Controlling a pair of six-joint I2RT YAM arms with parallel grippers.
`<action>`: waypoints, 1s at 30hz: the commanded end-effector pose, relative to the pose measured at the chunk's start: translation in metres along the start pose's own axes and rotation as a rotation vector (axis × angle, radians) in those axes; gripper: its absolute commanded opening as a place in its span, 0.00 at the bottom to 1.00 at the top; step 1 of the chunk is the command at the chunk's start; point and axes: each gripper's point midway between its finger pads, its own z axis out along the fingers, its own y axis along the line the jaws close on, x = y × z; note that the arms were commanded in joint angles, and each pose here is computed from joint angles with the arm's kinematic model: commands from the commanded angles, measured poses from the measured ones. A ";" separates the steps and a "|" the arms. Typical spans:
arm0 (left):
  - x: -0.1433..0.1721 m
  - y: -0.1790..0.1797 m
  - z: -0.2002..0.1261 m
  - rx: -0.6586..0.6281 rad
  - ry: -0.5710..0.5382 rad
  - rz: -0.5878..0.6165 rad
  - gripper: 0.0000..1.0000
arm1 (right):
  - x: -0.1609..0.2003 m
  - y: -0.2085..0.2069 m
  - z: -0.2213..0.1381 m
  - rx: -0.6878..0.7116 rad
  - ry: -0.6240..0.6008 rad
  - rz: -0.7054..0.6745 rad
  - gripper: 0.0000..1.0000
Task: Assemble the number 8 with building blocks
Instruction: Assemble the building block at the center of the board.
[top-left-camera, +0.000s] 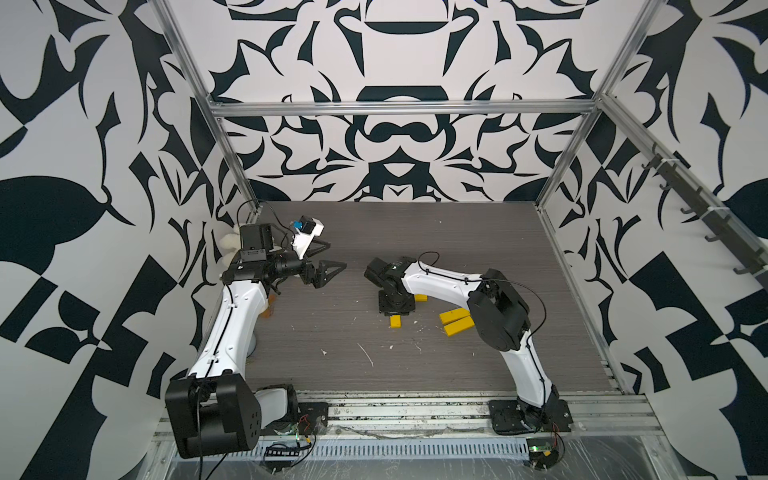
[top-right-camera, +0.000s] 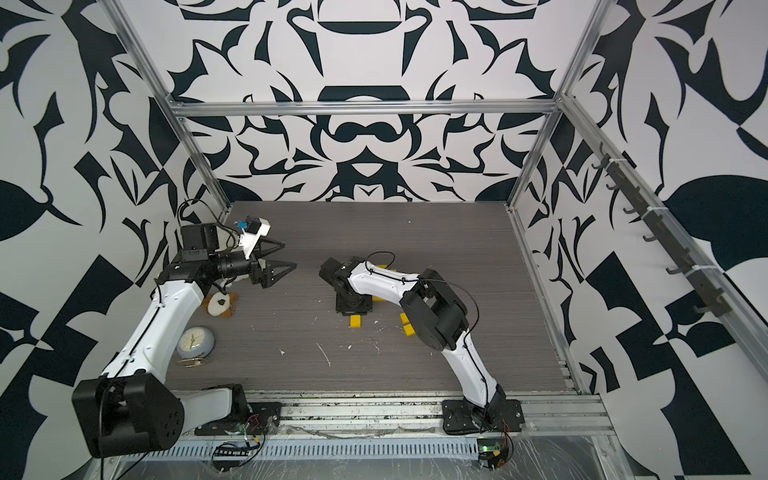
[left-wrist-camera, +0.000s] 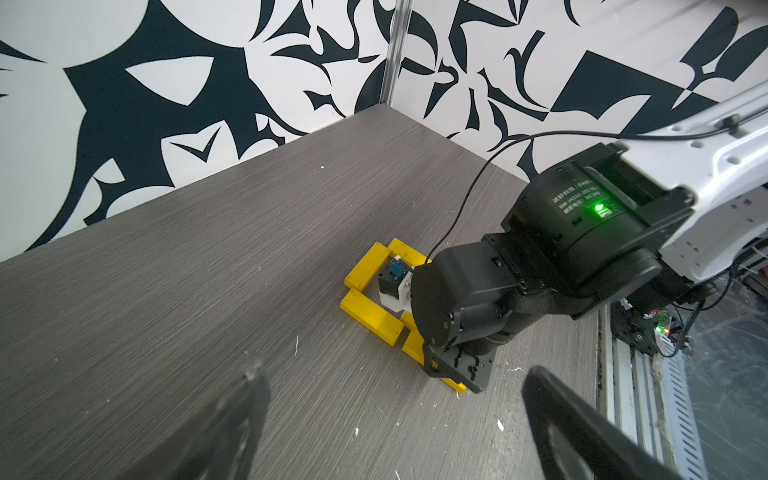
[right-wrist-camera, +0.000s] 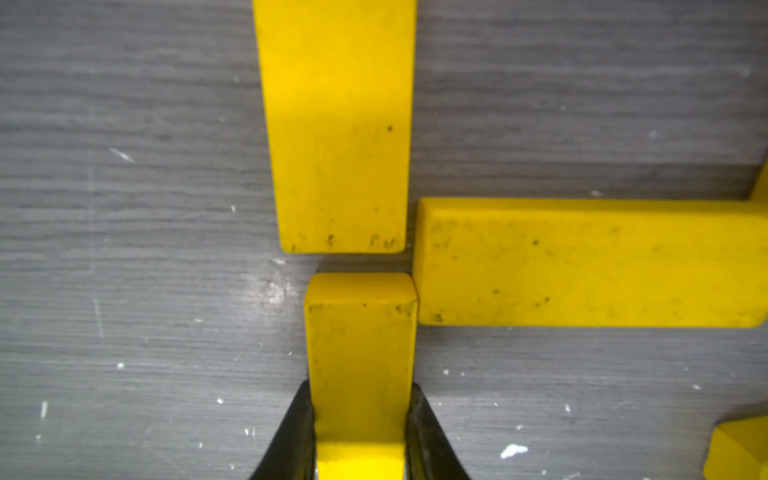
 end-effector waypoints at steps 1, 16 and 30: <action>0.003 -0.002 0.000 0.017 -0.005 -0.015 0.99 | -0.009 -0.005 0.001 0.035 -0.030 -0.006 0.00; 0.002 -0.001 0.000 0.017 -0.008 -0.013 0.99 | -0.006 0.000 -0.002 0.022 -0.031 -0.017 0.00; 0.001 -0.003 -0.001 0.017 -0.011 -0.007 1.00 | -0.011 0.002 -0.012 0.024 -0.062 -0.020 0.00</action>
